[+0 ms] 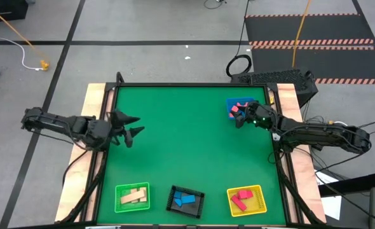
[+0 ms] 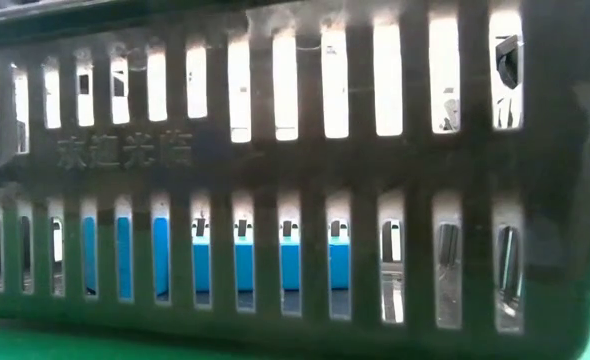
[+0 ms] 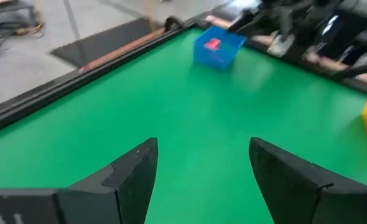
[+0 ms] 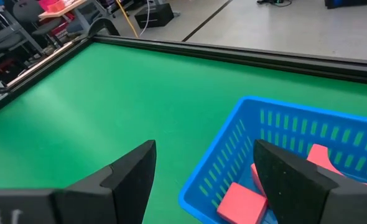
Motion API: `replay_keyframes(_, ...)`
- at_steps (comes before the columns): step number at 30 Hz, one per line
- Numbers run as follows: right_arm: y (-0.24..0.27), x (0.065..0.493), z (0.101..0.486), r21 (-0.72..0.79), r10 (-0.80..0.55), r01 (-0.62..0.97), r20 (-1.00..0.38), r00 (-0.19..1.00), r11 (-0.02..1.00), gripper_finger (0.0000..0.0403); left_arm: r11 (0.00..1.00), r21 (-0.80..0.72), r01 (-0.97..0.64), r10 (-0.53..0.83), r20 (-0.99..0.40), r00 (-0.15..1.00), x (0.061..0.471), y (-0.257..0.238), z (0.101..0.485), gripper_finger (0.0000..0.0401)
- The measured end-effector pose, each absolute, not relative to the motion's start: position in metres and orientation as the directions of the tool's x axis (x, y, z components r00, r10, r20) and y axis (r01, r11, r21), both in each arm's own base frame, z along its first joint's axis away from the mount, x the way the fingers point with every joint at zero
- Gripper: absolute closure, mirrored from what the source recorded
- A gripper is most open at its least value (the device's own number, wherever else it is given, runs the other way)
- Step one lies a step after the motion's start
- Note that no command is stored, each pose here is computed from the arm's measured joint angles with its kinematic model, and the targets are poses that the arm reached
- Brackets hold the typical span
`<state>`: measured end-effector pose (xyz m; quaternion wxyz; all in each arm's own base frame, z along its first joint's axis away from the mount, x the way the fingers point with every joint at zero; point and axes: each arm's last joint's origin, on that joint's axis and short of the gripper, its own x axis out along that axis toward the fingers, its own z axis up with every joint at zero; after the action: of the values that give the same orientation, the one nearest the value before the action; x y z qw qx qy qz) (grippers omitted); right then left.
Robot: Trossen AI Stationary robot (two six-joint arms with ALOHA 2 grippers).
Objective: Sort & place blocks by color
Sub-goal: Return to Home Position
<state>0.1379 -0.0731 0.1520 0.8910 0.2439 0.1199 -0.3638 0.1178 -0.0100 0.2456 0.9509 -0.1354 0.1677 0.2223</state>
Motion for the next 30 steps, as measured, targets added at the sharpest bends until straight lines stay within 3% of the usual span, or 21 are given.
replay_keyframes(13, -0.073, 0.138, 0.152, 0.348, -0.590, 0.706, -0.389, 0.707, 0.617, 0.0144, 0.896, -0.279, -0.344, 0.307, -0.170, 0.936, 0.129, -0.016, 0.176, 0.0148)
replay_keyframes(23, -0.073, 0.138, 0.152, 0.348, -0.590, 0.706, -0.388, 0.708, 0.617, 0.0144, 0.911, -0.265, -0.315, 0.303, -0.085, 0.949, 0.126, -0.016, 0.163, 0.0148)
replay_keyframes(30, -0.073, 0.138, 0.152, 0.348, -0.590, 0.706, -0.388, 0.708, 0.617, 0.0144, 0.920, -0.230, -0.318, 0.304, -0.098, 0.948, 0.126, -0.016, 0.161, 0.0148)
